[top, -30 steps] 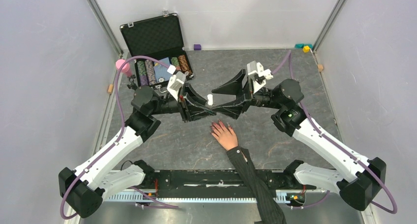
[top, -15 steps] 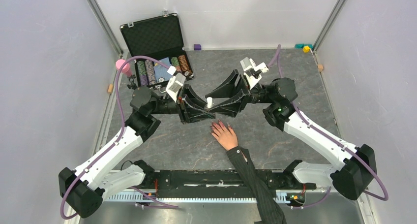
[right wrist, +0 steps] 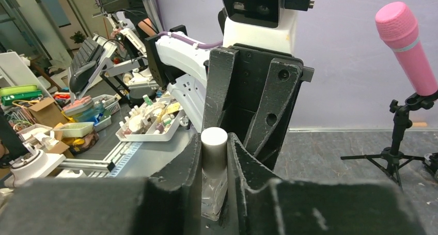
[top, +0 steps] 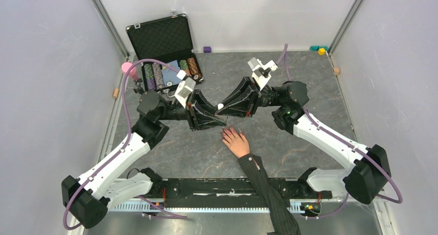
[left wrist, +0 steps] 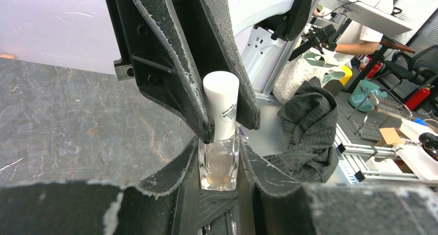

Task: Paint the nails
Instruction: Screw the nail polish bottle.

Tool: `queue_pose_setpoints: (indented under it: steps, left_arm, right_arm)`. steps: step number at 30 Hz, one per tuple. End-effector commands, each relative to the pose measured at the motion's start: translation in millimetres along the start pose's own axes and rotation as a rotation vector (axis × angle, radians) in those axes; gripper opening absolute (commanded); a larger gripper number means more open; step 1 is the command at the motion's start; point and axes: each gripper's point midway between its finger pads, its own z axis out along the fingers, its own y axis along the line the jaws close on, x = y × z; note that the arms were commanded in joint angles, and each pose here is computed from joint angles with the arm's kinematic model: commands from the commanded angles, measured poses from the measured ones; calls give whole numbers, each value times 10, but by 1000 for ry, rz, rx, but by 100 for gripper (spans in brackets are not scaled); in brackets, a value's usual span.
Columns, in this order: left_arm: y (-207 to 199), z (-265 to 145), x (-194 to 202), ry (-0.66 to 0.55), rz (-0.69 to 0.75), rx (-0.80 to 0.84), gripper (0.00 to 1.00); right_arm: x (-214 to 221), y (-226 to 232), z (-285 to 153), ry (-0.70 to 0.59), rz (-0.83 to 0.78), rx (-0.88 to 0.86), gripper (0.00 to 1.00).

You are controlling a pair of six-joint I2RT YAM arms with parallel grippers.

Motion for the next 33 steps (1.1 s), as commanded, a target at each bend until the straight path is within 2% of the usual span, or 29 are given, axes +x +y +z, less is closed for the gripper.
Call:
queue_pose_setpoints:
  steps: [1, 4, 14, 22, 33]
  left_arm:
    - [-5, -2, -78, -19, 18, -9, 2]
    - [36, -15, -85, -21, 33, -41, 2]
    - [503, -236, -152, -66, 109, -389, 2]
    - [763, -454, -196, -117, 127, -594, 2]
    - [1008, -661, -167, -135, 110, -770, 2]
  right_arm:
    - [-157, 168, 42, -9, -39, -64, 13]
    - [-132, 140, 39, -5, -34, -51, 0]
    - [142, -351, -21, 110, 27, 180, 0]
    - [441, -723, -52, 160, 123, 362, 0]
    - [939, -1269, 20, 295, 200, 727, 0]
